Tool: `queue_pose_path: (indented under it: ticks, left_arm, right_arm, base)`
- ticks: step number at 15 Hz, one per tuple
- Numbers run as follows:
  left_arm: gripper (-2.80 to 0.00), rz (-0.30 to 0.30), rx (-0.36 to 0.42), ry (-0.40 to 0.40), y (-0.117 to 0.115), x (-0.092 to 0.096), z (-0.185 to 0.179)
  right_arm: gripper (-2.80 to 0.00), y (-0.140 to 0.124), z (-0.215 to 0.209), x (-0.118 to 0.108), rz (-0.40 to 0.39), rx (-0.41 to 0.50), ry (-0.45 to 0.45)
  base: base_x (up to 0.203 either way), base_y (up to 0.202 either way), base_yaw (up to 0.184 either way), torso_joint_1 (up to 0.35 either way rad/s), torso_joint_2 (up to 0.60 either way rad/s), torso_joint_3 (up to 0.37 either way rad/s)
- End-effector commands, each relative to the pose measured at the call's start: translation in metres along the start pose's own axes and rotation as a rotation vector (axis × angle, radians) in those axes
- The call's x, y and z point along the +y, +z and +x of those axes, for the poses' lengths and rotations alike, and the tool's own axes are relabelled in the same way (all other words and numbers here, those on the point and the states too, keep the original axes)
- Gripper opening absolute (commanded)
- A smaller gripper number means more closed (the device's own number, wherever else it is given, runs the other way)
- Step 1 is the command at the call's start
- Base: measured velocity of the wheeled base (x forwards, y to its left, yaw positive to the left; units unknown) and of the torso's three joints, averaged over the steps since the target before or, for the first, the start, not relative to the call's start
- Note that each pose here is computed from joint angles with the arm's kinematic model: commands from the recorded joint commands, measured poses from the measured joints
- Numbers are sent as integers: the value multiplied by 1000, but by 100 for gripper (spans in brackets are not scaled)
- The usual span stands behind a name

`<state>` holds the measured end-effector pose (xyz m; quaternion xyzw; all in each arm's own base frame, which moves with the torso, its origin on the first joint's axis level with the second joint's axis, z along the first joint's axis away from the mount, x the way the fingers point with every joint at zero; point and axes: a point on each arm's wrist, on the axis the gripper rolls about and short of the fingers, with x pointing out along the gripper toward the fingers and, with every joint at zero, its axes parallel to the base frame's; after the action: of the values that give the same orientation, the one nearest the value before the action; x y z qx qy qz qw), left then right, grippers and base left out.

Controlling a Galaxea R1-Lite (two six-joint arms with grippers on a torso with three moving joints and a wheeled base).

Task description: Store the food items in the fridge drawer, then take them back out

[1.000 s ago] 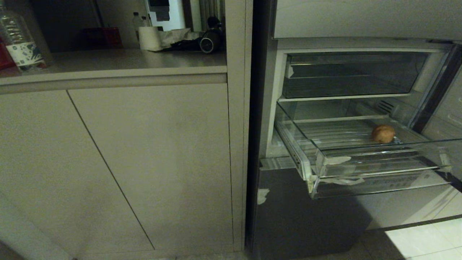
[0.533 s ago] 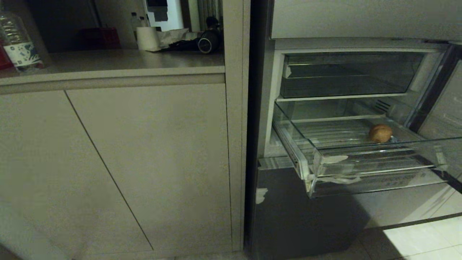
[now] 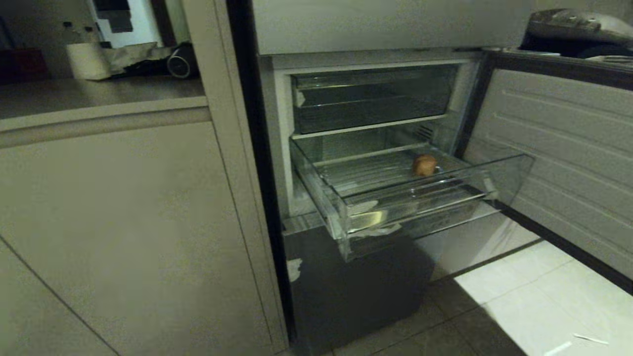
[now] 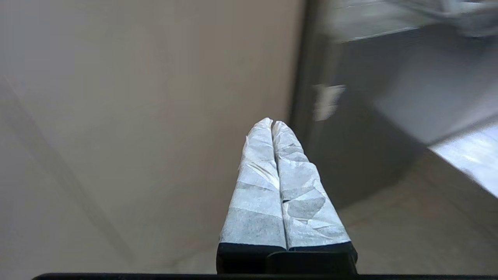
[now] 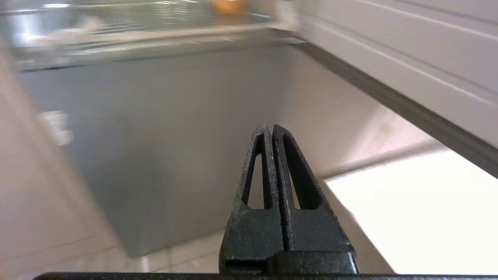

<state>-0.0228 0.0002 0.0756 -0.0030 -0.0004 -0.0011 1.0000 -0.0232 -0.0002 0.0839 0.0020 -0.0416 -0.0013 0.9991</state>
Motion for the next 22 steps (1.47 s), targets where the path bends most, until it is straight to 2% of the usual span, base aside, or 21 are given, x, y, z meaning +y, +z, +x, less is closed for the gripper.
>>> queue_pose_path:
  ticks: [1, 16, 18, 22]
  left_arm:
    - [-280, 0, 1, 1, 0, 0, 0]
    - [-280, 0, 1, 1, 0, 0, 0]
    - [-280, 0, 1, 1, 0, 0, 0]
    - [-280, -2, 1, 1, 0, 0, 0]
  right_arm:
    - [-280, -9, 2, 0, 12, 29, -5]
    - [-280, -9, 2, 0, -5, 29, -3]
    - [-280, -9, 2, 0, 12, 28, -7]
    - [-280, 1, 0, 0, -17, 2, -20]
  base:
    - [1, 6, -176, 7, -1, 1]
    - [-1, 7, -175, 1, 2, 2]
    - [2, 3, -96, 6, 3, -1]
    - [0, 0, 0, 0, 0, 0]
